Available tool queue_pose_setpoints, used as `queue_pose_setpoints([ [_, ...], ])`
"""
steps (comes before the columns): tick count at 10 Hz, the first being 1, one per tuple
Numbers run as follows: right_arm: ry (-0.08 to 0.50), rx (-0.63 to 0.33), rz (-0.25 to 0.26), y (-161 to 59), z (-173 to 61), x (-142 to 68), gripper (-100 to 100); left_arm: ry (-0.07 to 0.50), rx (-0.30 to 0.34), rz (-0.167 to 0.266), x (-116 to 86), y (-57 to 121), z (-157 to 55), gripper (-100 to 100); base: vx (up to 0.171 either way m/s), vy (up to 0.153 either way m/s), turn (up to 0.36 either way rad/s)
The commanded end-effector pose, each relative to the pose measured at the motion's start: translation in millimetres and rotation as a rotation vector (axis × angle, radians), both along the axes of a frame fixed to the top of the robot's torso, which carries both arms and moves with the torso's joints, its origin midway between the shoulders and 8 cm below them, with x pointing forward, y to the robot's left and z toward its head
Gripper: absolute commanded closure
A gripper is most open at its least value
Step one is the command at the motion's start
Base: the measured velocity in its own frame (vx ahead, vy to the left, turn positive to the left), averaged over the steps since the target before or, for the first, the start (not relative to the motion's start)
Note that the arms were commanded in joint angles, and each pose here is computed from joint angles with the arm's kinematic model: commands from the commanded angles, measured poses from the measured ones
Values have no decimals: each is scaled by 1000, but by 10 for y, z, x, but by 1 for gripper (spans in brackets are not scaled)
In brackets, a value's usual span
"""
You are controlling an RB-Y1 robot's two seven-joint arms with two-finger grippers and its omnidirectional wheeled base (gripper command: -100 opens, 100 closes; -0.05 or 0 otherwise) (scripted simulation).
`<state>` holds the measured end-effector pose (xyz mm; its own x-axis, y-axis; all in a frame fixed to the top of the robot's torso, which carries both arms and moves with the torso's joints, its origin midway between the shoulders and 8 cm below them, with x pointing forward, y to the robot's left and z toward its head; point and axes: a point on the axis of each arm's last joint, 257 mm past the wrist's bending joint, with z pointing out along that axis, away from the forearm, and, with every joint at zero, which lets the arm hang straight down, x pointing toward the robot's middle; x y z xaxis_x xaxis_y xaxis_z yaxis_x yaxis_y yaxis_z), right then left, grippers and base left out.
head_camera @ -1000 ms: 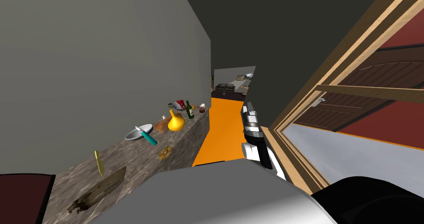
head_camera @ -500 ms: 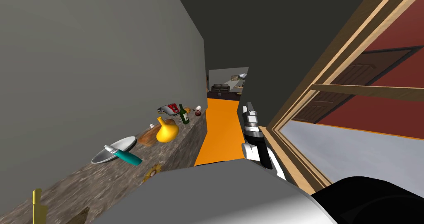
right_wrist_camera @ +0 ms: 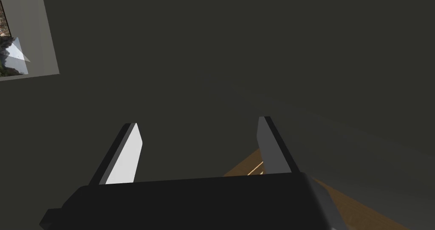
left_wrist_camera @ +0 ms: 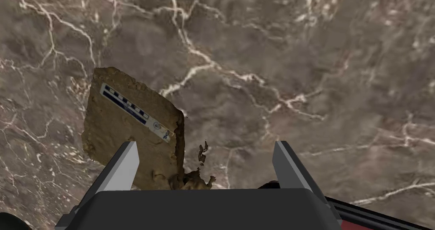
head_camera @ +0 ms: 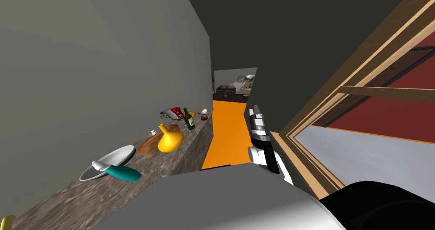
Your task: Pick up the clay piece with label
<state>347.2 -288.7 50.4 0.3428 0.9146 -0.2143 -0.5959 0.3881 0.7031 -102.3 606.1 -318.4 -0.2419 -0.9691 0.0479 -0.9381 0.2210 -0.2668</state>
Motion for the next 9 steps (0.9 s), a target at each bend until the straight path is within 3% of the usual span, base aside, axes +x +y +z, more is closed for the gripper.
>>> queue_pose_setpoints([
  [1, 0, 0, 0, 0, 0, 0, 0, 0, -1, -28, -89, -82, -58, -100, 23, -27, 79],
  [2, 0, 0, 0, 1, 1, 1, 0, -4, 7, -58, -89, -82, -58, -100, -8, 5, -25],
  [9, 0, 0, 0, 1, 1, 1, 0, -4, 7, -58, -89, -82, -58, -100, -1, 1, -2],
])
